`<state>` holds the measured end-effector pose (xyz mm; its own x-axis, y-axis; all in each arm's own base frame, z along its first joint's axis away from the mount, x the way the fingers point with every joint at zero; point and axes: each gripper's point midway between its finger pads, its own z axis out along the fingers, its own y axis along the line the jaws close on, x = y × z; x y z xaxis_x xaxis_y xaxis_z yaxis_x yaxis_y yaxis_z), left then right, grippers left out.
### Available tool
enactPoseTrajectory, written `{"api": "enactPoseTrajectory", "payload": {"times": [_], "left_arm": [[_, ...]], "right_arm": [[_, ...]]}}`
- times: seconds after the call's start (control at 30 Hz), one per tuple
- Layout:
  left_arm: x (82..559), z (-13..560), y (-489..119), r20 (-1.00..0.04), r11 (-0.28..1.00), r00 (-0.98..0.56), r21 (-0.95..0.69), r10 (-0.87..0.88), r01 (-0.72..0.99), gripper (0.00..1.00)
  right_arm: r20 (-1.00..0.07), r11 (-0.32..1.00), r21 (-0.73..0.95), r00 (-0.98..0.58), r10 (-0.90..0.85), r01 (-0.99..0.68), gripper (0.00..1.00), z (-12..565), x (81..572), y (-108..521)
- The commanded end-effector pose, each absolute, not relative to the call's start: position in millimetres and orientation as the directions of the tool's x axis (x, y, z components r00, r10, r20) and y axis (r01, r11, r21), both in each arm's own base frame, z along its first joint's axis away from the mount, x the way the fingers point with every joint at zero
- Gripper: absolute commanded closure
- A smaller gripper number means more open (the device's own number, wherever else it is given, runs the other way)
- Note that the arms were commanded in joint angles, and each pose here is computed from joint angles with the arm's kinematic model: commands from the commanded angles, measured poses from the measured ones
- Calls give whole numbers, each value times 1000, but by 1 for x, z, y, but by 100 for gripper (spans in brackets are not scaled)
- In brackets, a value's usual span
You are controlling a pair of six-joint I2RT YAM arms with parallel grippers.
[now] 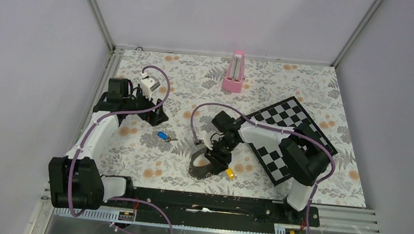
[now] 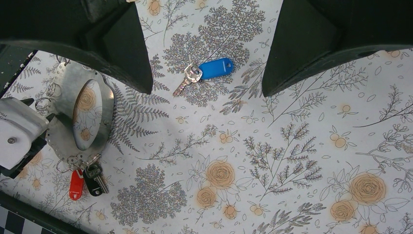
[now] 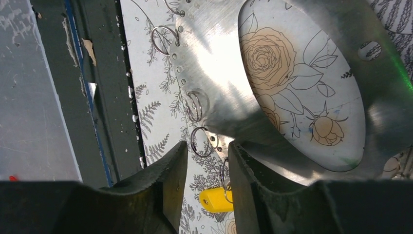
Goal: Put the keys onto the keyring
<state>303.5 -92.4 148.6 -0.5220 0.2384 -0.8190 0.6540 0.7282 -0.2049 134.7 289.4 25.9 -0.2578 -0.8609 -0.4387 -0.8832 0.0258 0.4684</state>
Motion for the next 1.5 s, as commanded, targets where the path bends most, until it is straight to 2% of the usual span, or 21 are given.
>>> {"api": "enactPoseTrajectory", "payload": {"times": [0.0, 0.23, 0.73, 1.13, 1.47], "left_arm": [[311, 163, -94, -848, 717, -473, -173, 241, 675, 9], [312, 163, -94, -847, 717, -475, -177, 238, 674, 9], [311, 161, -94, -846, 717, -476, -175, 241, 675, 9], [310, 159, -93, -841, 716, -481, -175, 248, 676, 9], [312, 158, -93, -838, 718, -488, -183, 244, 672, 9]], "right_arm": [[-468, -18, 406, -191, -863, -914, 56, 29, 134, 288], [-466, -36, 366, -150, -872, -930, 57, 27, 129, 287], [-471, -24, 401, -184, -863, -916, 88, 36, 126, 295], [-465, 90, 414, -296, -834, -906, 98, 47, 148, 300], [-453, 204, 413, -395, -799, -887, 100, 38, 162, 302]]}}
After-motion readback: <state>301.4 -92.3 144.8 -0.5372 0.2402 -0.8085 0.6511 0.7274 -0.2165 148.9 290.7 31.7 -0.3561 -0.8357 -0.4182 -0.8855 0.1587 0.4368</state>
